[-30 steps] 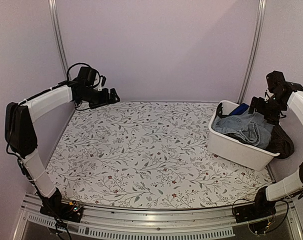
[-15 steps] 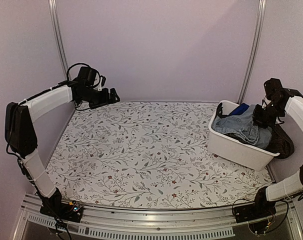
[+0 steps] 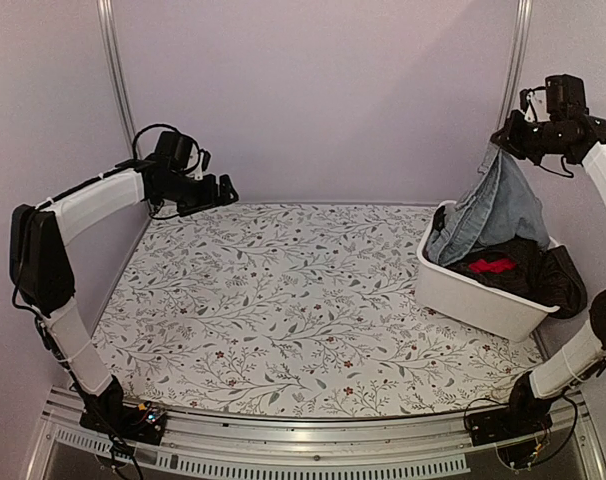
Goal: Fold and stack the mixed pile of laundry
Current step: Pick up the crumpled skirt from the bin, then place the crumpled skirt at the center of the board, then flatten out the crumpled skirt at the center of the board.
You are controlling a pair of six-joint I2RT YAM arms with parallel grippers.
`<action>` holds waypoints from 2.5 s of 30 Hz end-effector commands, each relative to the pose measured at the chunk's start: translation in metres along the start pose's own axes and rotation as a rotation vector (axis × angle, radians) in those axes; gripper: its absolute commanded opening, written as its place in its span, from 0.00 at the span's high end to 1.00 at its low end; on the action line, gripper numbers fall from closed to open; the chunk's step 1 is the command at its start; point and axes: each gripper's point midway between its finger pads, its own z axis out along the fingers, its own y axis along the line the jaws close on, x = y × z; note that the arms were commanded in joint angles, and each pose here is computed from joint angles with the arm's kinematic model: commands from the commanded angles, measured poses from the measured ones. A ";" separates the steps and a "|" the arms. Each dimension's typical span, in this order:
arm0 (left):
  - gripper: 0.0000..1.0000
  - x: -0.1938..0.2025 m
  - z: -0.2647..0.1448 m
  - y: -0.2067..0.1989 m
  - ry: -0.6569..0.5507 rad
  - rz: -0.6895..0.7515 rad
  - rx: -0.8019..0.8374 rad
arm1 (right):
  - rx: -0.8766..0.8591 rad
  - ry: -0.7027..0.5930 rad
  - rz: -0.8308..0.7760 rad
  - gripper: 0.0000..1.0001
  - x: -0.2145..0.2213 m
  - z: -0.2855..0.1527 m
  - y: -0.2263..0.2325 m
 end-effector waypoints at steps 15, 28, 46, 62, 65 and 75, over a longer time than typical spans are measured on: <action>0.00 -0.054 -0.039 0.018 -0.110 -0.178 0.086 | -1.128 -0.334 -0.318 1.00 -0.033 -0.068 0.360; 0.00 -0.066 -0.081 0.079 -0.251 -0.334 0.075 | -1.440 -0.150 -0.308 1.00 0.062 -0.058 0.441; 0.00 0.015 -0.029 0.075 0.011 -0.157 -0.001 | -0.384 0.530 -0.446 1.00 0.287 0.238 0.182; 0.33 0.160 -0.002 -0.025 0.375 0.246 0.050 | -0.325 0.494 -0.462 1.00 0.266 0.247 0.180; 0.40 0.177 0.004 -0.027 0.404 0.271 0.049 | -0.326 0.499 -0.458 1.00 0.268 0.247 0.180; 0.52 0.186 0.045 -0.039 0.424 0.412 0.023 | -0.315 0.522 -0.463 1.00 0.276 0.245 0.173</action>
